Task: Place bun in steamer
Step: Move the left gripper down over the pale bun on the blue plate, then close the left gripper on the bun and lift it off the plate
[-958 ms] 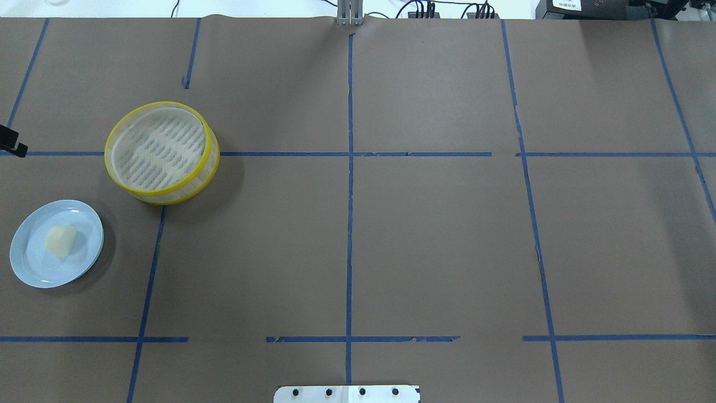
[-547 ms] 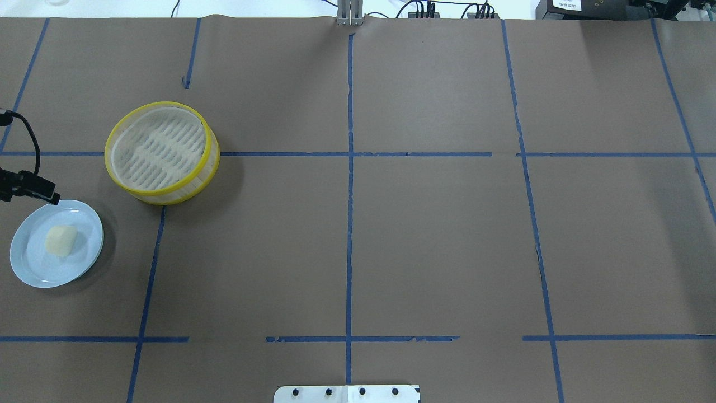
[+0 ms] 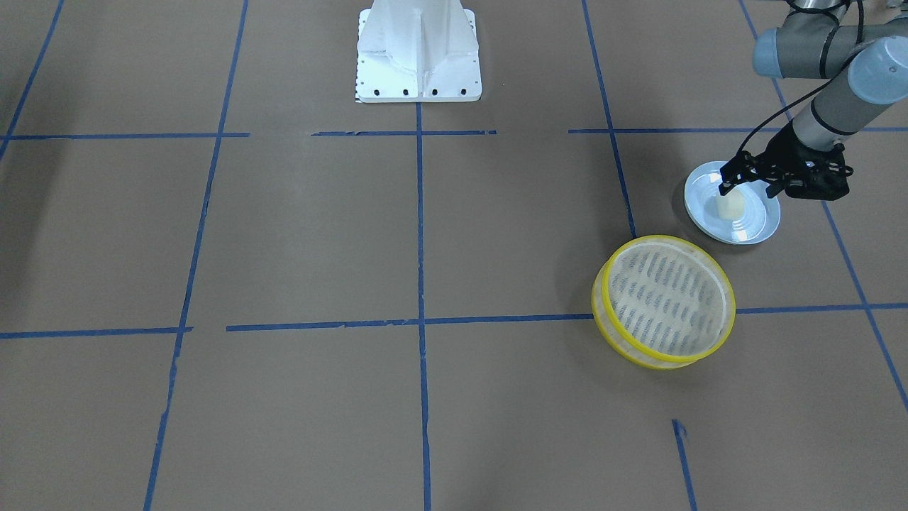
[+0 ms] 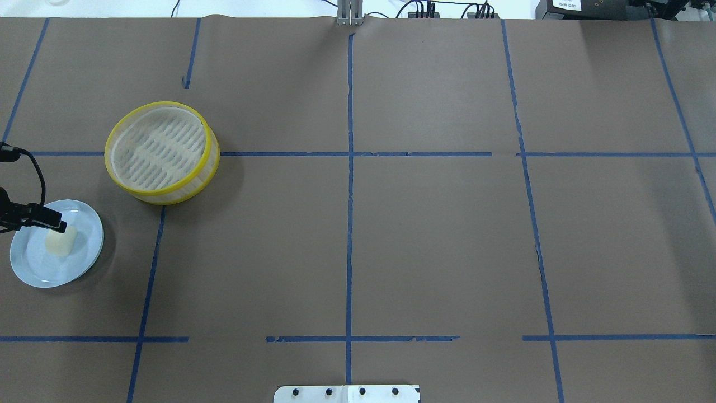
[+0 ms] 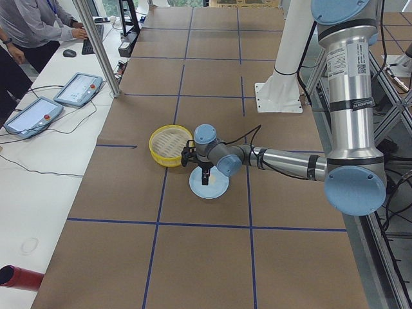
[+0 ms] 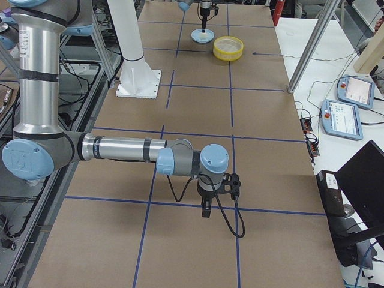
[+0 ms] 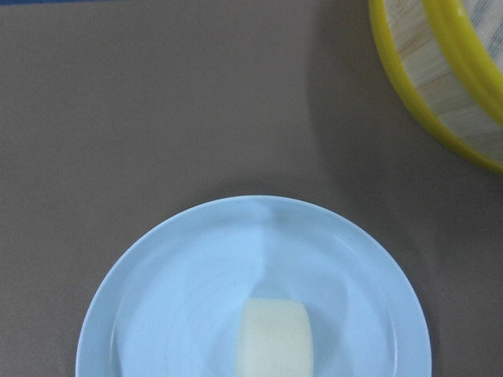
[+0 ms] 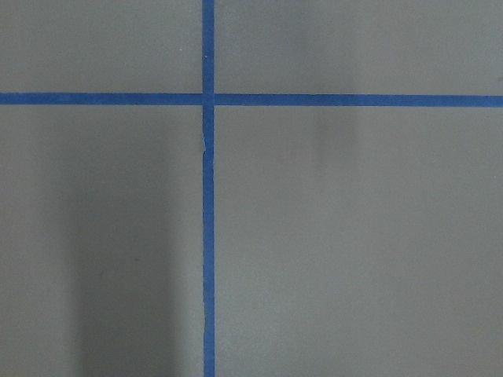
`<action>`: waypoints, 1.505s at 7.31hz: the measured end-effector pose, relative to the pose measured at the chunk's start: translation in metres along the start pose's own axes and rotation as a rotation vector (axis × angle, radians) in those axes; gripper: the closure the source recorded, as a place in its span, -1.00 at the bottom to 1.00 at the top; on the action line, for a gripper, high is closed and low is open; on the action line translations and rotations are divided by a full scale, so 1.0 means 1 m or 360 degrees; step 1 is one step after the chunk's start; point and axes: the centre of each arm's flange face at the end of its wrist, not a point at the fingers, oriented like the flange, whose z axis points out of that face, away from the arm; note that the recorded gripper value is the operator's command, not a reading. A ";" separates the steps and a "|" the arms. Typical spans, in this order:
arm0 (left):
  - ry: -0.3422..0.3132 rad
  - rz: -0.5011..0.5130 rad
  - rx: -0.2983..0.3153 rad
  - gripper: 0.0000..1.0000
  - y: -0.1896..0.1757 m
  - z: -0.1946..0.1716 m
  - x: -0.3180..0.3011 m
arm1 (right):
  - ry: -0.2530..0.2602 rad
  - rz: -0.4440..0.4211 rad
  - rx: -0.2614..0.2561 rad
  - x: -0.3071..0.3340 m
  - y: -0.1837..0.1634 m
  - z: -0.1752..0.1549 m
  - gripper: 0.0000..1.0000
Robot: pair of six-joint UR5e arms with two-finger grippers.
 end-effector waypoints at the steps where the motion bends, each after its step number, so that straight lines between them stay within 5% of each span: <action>1: -0.0017 0.0007 -0.0002 -1.00 0.002 0.006 0.001 | 0.0000 0.0000 0.0000 0.000 0.000 0.000 -1.00; 7: -0.0070 0.0031 -0.0036 -1.00 0.006 0.030 0.003 | 0.0000 -0.0002 0.0001 -0.001 -0.001 0.000 -1.00; 10: -0.0077 0.0040 -0.0039 -0.10 0.008 0.032 0.004 | 0.0000 -0.0001 -0.0001 0.000 0.000 0.000 -1.00; 11: -0.0074 0.0043 -0.0037 0.03 0.008 0.031 0.006 | 0.0000 -0.0001 0.0000 0.000 0.000 0.000 -1.00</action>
